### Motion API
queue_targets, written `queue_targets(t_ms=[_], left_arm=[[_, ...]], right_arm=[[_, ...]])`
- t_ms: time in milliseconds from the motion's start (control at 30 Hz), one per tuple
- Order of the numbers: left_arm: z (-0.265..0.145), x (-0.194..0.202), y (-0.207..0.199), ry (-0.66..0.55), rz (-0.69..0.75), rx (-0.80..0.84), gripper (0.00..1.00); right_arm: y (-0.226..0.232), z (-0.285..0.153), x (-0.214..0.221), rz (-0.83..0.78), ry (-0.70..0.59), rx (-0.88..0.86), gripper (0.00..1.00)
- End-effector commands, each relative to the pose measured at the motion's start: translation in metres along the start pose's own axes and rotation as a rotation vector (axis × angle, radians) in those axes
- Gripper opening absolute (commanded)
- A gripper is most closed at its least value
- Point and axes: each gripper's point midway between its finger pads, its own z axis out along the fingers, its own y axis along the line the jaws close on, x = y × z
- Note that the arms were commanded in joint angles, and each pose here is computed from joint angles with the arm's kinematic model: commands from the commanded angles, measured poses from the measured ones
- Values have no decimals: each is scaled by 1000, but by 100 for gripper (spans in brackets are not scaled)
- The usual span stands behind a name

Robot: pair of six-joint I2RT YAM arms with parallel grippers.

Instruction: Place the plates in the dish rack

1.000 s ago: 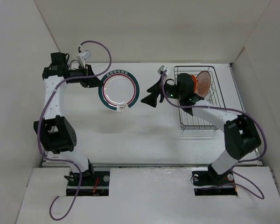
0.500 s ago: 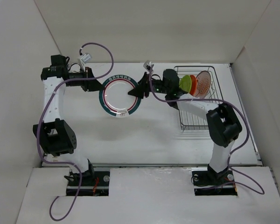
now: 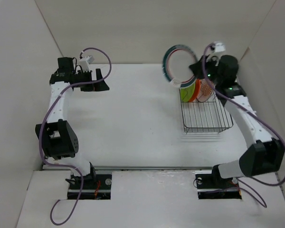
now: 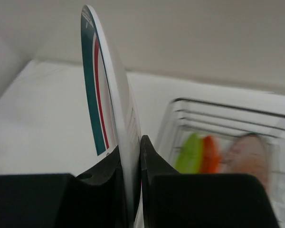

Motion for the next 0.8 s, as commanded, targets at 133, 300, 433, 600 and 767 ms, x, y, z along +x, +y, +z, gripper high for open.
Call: queue_targets(t_ms=[133, 300, 433, 600, 767], left_arm=[[12, -19, 41, -56, -1, -303, 100], [13, -16, 44, -30, -8, -312, 100], [12, -11, 41, -23, 11, -298, 100], [8, -11, 36, -28, 36, -288, 100], [11, -7, 34, -19, 30, -266, 100]], right_arm=[[-136, -155, -92, -178, -85, 915, 0], [-179, -172, -90, -208, -47, 1056, 0], [-198, -159, -80, -244, -9, 1029, 0], [-207, -132, -57, -238, 50, 958, 0], [-222, -112, -26, -223, 117, 918, 0]])
